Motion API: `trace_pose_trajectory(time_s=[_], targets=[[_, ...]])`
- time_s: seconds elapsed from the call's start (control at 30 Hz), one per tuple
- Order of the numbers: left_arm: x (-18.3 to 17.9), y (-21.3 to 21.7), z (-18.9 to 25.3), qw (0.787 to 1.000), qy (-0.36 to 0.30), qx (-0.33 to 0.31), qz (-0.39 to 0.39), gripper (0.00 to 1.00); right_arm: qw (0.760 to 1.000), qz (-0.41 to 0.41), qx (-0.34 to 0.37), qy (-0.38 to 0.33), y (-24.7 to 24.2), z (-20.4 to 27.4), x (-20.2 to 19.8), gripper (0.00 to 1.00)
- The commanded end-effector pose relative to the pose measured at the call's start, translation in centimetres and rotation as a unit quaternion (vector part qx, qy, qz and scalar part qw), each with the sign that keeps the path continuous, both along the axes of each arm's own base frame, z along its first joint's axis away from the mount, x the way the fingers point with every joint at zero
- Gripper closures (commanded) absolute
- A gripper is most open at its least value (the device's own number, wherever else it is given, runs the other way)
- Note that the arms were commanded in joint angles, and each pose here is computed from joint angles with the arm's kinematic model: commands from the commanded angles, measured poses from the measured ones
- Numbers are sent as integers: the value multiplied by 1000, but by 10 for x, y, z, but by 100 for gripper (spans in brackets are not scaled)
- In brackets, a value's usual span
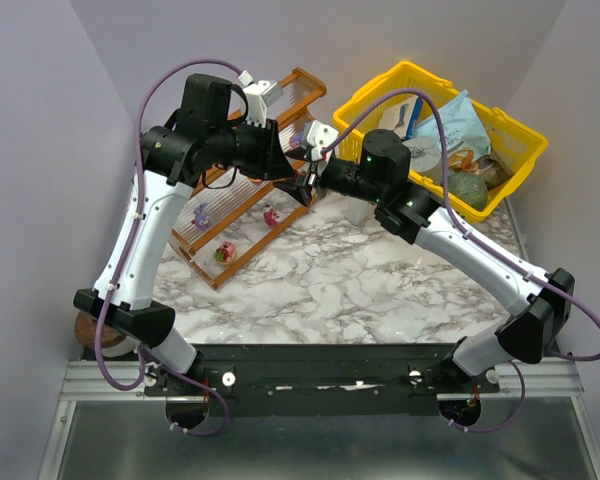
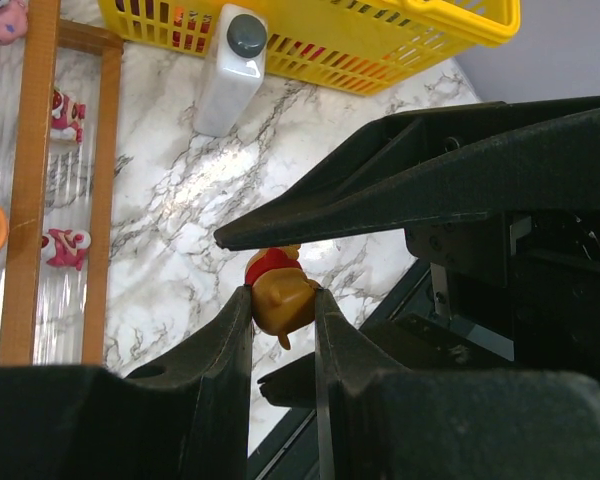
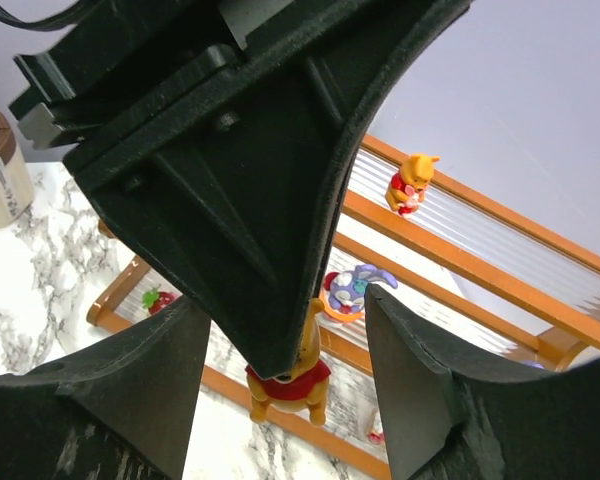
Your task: Place and organize the plastic toys onto the shelf
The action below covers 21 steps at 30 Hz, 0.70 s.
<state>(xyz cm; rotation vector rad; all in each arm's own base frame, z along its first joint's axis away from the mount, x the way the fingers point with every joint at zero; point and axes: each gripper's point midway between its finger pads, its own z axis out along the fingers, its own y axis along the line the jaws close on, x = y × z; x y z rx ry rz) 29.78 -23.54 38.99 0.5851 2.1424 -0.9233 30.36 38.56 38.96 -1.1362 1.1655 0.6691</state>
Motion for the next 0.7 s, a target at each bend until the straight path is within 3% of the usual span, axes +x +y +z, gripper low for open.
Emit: trace_pose_trajectory(time_s=[0.0, 0.6, 0.67], targets=[[-13, 5, 12, 1000, -15, 0, -1, 100, 1000, -17, -17, 3, -3, -11, 4, 30], [-11, 8, 18, 1000, -29, 3, 7, 100, 998, -40, -39, 20, -1, -32, 18, 35], [-10, 8, 17, 1000, -27, 4, 8, 100, 998, -44, -39, 21, 0, -32, 20, 41]])
